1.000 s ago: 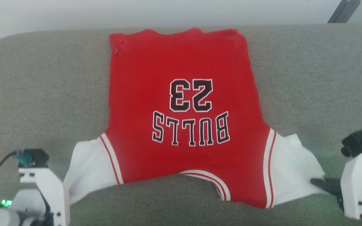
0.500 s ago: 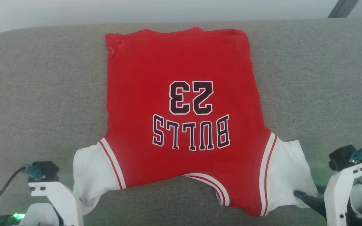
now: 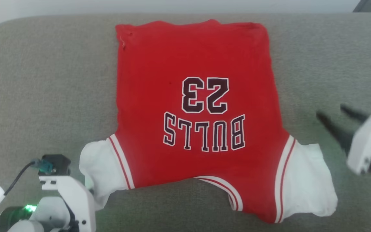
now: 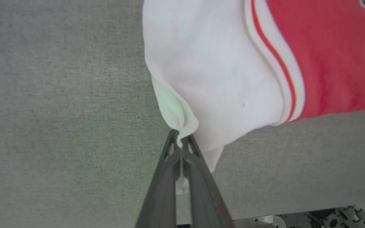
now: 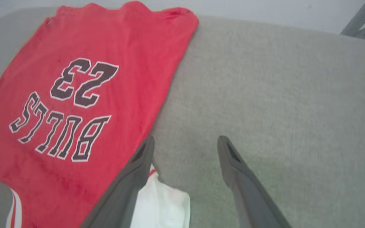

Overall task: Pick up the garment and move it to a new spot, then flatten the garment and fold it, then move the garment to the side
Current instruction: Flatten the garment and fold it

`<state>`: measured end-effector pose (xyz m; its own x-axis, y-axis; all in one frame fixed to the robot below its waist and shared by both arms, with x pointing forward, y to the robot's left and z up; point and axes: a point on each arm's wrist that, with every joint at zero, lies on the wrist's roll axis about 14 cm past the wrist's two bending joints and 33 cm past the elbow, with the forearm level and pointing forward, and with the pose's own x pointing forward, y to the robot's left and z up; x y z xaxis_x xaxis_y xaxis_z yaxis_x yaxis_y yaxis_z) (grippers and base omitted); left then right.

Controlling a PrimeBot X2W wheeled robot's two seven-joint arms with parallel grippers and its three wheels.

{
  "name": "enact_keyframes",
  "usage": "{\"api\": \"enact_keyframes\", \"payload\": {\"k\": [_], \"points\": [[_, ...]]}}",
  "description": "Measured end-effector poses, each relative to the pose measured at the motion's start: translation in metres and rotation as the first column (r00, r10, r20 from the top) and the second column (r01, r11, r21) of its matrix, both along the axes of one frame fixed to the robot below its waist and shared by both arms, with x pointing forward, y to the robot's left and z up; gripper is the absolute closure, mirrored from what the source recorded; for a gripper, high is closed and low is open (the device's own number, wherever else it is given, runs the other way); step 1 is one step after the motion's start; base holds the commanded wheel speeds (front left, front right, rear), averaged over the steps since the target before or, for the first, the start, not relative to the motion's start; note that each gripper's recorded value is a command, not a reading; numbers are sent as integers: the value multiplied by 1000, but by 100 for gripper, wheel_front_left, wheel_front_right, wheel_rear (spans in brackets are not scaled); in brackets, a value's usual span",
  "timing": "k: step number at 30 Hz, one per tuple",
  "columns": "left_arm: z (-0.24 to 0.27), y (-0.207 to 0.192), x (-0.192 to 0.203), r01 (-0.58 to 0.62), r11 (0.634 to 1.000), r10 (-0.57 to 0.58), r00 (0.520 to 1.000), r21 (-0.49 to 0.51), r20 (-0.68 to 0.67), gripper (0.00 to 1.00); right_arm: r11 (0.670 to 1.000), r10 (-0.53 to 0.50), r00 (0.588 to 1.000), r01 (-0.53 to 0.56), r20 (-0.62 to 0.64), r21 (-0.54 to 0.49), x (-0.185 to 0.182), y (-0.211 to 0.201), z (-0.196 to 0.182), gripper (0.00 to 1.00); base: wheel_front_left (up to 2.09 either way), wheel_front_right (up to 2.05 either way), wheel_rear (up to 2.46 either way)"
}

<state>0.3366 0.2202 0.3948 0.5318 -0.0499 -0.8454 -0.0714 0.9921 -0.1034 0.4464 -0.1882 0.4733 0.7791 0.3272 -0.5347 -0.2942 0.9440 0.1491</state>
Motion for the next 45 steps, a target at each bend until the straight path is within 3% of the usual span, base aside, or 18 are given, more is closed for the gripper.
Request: {"api": "enact_keyframes", "payload": {"k": [7, 12, 19, 24, 31, 32, 33, 38, 45], "points": [[1, -7, 16, 23, 1000, -23, 999, -8, 23, 100, 1000, 28, 991, -27, 134, -14, 83, 23, 27, 0, 0, 0, 0], [-3, -12, 23, 29, 999, -28, 999, -24, 27, 100, 999, 36, 994, -35, 105, -10, 133, 41, 16, 0, 0, 0, 0], [-14, -10, 30, 15, 999, -14, 1000, -31, 22, 100, 999, 26, 997, -29, -69, -38, 179, 56, -34, 0, 0, 0, 0], [-25, -8, 29, -6, 999, 6, 1000, -38, 6, 100, 999, 10, 974, -17, -228, -31, 194, 68, -79, 0, 0, 0, 0], [-35, -3, 31, -19, 999, 18, 1000, -36, -6, 100, 999, 10, 938, -23, -346, -34, 209, 83, -112, 0, 0, 0, 0], [-37, -1, 31, -22, 999, 21, 1000, -34, -9, 100, 999, 14, 932, -28, -363, -36, 210, 86, -116, 44, 0, 0, 0], [-38, 0, 31, -26, 999, 26, 1000, -32, -8, 100, 998, 19, 922, -39, -387, -46, 210, 88, -120, 97, 0, 0, 0], [-43, 2, 33, -31, 999, 31, 1000, -38, -7, 100, 992, 38, 915, -84, -401, -97, 209, 90, -124, 100, 0, 0, 0], [-42, 4, 37, -27, 999, 28, 1000, -44, 8, 100, 990, 74, 927, -113, -369, -84, 191, 86, -110, 100, 0, 0, 0]]}}
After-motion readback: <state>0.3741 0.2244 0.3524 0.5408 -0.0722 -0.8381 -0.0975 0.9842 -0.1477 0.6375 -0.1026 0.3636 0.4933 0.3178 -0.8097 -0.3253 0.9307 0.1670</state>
